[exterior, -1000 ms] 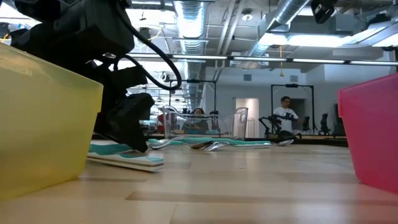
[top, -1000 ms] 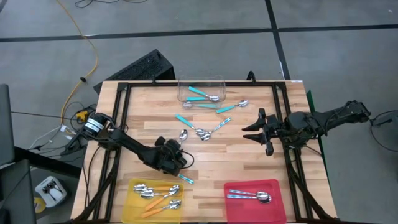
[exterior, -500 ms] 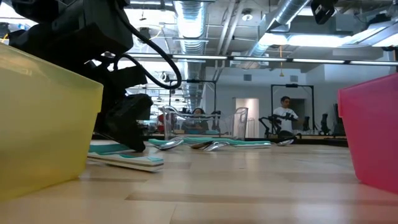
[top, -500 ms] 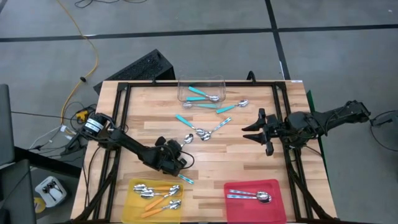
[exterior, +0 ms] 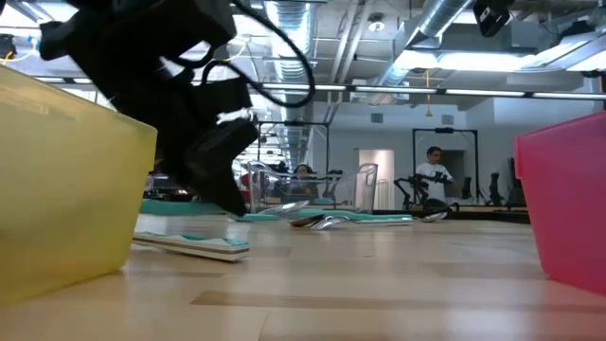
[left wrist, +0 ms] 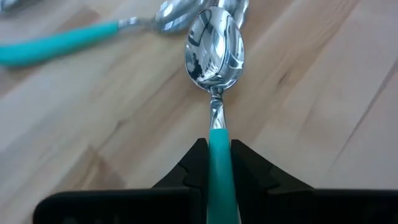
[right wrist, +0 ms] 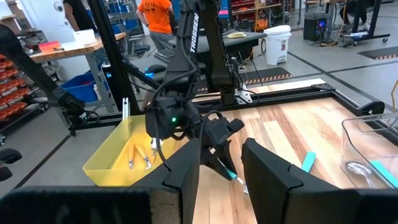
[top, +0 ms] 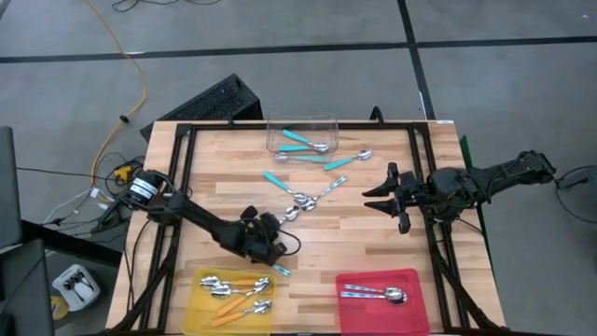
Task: Sort silverware by color (type)
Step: Put the blue spoon into the transparent bin
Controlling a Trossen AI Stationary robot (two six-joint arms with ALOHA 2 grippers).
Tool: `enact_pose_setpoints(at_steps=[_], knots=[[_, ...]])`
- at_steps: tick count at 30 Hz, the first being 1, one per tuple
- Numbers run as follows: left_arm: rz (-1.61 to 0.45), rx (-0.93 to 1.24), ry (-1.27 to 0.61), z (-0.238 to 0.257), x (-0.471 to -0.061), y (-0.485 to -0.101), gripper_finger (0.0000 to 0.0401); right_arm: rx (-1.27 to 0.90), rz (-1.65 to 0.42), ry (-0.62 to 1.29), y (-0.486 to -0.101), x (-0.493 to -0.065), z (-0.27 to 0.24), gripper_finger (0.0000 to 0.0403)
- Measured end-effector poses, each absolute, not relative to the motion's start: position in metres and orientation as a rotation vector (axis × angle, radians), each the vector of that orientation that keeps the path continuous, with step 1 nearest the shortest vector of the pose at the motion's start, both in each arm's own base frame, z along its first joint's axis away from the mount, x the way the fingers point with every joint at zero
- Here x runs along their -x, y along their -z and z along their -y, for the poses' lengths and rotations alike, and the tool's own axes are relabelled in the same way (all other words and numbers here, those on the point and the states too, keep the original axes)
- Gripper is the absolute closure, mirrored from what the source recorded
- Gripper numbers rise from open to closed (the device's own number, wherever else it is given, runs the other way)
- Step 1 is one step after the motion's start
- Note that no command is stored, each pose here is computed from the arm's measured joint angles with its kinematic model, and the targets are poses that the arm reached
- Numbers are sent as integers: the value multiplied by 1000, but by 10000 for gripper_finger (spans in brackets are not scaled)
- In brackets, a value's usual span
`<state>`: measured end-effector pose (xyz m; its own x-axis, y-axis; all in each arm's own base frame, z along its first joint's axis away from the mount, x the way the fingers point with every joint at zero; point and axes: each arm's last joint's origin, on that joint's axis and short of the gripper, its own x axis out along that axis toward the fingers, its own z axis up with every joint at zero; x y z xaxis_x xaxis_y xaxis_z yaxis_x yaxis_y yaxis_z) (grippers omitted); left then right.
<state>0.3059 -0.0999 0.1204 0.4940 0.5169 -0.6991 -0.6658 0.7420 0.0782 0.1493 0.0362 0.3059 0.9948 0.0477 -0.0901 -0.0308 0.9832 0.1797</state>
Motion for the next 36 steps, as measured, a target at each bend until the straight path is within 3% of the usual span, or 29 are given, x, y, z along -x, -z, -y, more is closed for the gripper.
enact_pose_setpoints(at_steps=[19,28,36], knots=[[-711,67,-586,104,-351,-177,374,-178,-98,-42,-306,-149,-36,259],[-670,6,-591,55,-353,-226,373,-184,-145,-39,-301,-149,-36,259],[-617,26,-585,-28,-353,-257,373,-184,-146,-43,-301,-149,-36,259]])
